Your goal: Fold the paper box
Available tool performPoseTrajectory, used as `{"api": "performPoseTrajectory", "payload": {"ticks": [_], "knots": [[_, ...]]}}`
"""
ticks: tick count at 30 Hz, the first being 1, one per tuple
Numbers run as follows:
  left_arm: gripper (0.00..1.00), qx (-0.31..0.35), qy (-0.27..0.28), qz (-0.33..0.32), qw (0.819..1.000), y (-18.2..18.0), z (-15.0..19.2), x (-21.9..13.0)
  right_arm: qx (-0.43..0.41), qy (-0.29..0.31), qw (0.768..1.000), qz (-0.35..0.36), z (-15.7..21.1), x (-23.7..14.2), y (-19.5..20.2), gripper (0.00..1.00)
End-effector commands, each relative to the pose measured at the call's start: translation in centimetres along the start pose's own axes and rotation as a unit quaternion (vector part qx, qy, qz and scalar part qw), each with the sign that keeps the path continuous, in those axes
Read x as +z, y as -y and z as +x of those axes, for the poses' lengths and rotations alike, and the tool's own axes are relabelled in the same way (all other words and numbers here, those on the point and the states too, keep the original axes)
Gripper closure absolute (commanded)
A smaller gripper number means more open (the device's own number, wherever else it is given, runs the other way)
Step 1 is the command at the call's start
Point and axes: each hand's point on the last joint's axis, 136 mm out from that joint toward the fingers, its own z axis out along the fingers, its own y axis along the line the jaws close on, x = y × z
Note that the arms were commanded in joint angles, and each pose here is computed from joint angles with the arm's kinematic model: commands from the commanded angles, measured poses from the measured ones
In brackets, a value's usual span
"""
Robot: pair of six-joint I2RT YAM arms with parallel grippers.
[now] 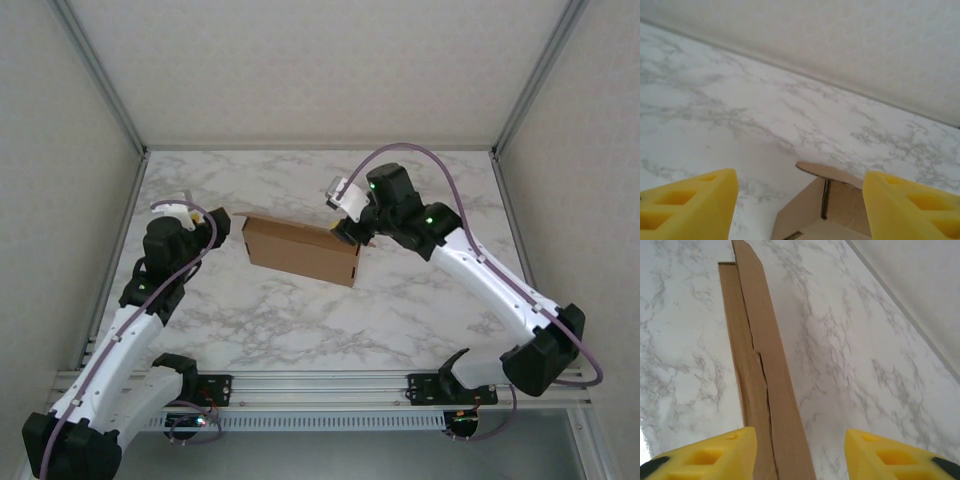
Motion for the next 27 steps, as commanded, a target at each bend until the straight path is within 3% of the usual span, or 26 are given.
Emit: {"api": "performPoseTrajectory", "payload": {"ticks": [1, 7, 12, 17, 24, 27], "knots": [[0.34, 0.073, 0.043, 0.05, 0.995, 2.3, -2.2, -0.6, 0.044, -0.026, 0.998, 0.031, 2.0, -2.0, 0.2, 0.52], [0.3, 0.196, 0.022, 0.04, 0.979, 2.5, -1.8, -0.7, 0.029, -0.071, 0.996, 0.052, 5.2, -2.6, -0.1, 0.53], [0.39, 0.271, -0.009, 0.057, 0.961, 3.1, -1.0, -0.5, 0.056, -0.071, 0.992, 0.083, 6.2, -3.1, 0.4, 0.58], [0.38, 0.407, -0.071, 0.076, 0.907, 2.9, 0.9, -0.1, 0.107, -0.038, 0.99, 0.087, 5.9, -4.3, -0.2, 0.58], [0.35, 0.488, -0.013, 0.145, 0.861, 3.1, 1.1, 0.7, 0.124, 0.037, 0.99, 0.057, 4.6, -7.0, -2.2, 0.57], [0.34, 0.527, -0.032, 0.171, 0.832, 2.4, 2.2, 1.2, 0.128, 0.052, 0.989, 0.043, 4.4, -7.8, -3.0, 0.57]]}}
